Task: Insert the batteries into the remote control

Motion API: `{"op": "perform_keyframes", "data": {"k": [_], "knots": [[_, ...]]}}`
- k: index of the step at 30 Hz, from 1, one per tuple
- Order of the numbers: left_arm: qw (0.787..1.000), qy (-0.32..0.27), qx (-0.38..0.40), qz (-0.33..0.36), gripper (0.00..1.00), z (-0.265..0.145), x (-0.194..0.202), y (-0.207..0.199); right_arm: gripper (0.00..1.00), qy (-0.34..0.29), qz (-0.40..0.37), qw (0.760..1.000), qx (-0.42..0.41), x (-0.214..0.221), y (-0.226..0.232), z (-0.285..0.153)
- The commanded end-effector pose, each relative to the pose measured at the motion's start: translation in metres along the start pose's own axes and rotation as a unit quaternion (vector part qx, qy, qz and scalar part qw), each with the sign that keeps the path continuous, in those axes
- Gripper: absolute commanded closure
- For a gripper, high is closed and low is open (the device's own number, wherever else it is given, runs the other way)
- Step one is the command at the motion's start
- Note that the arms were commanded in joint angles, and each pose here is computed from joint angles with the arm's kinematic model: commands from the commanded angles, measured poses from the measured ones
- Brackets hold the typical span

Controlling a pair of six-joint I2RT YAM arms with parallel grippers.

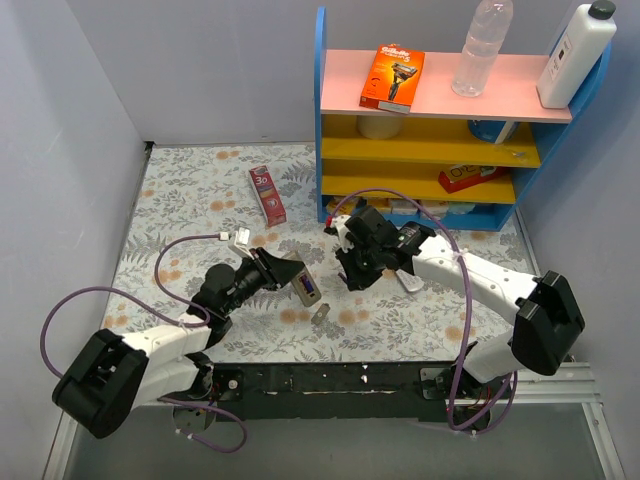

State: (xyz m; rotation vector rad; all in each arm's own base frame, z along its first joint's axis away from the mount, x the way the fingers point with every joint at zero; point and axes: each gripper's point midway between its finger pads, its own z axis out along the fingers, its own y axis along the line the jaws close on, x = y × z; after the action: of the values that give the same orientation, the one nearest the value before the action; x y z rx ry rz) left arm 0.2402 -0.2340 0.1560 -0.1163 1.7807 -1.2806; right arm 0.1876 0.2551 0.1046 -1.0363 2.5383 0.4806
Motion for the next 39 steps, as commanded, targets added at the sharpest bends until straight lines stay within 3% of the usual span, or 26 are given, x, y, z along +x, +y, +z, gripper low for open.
{"op": "perform_keyframes", "data": {"k": [1, 8, 19, 39], "knots": [[0.998, -0.034, 0.045, 0.017, 1.00, 0.007, -0.017, -0.018, 0.99, -0.034, 0.022, 0.996, -0.076, -0.030, 0.044, -0.039], [0.997, -0.041, 0.058, -0.006, 1.00, 0.018, -0.021, -0.021, 0.99, -0.028, 0.033, 0.993, -0.114, -0.043, 0.071, -0.053], [0.995, -0.039, 0.091, -0.026, 1.00, 0.030, -0.021, -0.041, 0.99, 0.001, 0.040, 0.991, -0.129, -0.053, 0.088, -0.038], [0.995, -0.040, 0.086, -0.044, 1.00, 0.021, -0.011, -0.038, 0.99, 0.017, 0.058, 0.995, -0.075, -0.058, 0.074, -0.041]]}}
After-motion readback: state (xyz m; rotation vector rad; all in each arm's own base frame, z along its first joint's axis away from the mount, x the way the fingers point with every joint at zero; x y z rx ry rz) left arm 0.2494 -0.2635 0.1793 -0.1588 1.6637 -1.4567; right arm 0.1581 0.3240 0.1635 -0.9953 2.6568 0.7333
